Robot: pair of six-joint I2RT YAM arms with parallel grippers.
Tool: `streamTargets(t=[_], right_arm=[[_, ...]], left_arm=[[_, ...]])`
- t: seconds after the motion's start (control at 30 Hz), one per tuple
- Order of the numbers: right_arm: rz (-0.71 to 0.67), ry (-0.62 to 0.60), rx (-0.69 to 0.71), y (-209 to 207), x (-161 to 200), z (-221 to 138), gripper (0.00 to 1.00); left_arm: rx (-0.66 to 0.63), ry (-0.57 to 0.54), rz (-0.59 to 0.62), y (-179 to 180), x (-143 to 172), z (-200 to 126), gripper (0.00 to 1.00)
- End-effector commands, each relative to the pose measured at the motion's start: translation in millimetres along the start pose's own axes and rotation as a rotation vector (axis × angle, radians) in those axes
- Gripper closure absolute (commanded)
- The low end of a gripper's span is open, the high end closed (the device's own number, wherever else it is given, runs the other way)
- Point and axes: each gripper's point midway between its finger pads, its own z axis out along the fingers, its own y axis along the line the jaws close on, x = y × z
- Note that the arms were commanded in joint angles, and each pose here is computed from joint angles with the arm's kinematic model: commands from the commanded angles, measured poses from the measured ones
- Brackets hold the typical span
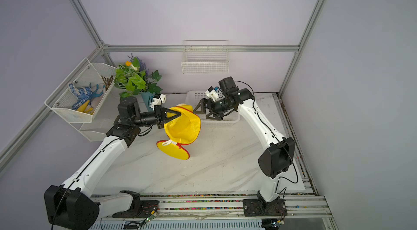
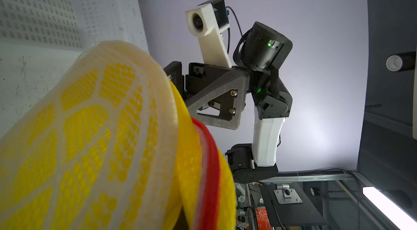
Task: Turn the laundry bag inside out
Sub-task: Turn over the laundry bag.
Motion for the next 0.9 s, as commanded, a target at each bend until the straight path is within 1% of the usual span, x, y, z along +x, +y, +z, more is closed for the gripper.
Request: streamTargets(t=[0.0,0.1,0.17,0.3,0.4,0.63,0.7,0.87], right_arm=[[-0.132,-0.108,-0.009,24,2,-26,0.01],[-0.2,-0.191,0.061,13,10,-34,0.01],[-0.276,-0.258,0.101,12,18,-42,0.01],[-0.355,-0.362,0.079,15,19,-40,0.01],[-0.391,-0.386,0.063,14,14,-32,0.01],[-0.506,-0.458,0.086,5,-9,-19,0.01],[-0.527,-0.485,0.05,9,-14,-16,0.01],[-0.532,-0.491,-0.065,14,-18,4,0.01]], left_arm=[[0.027,-0.037,0.069,-34,-21,1,1.0],[0.028,-0.059,0.043,-30,-33,6,1.0],[0.044,-0.072,0.024,-32,-40,8,1.0],[0.084,-0.082,-0.017,-38,-48,10,1.0],[0.115,-0.087,-0.043,-45,-51,10,1.0],[0.158,-0.087,-0.095,-63,-52,7,1.0],[0.157,-0.089,-0.113,-63,-52,7,1.0],[0.175,-0.09,-0.134,-68,-49,11,1.0]])
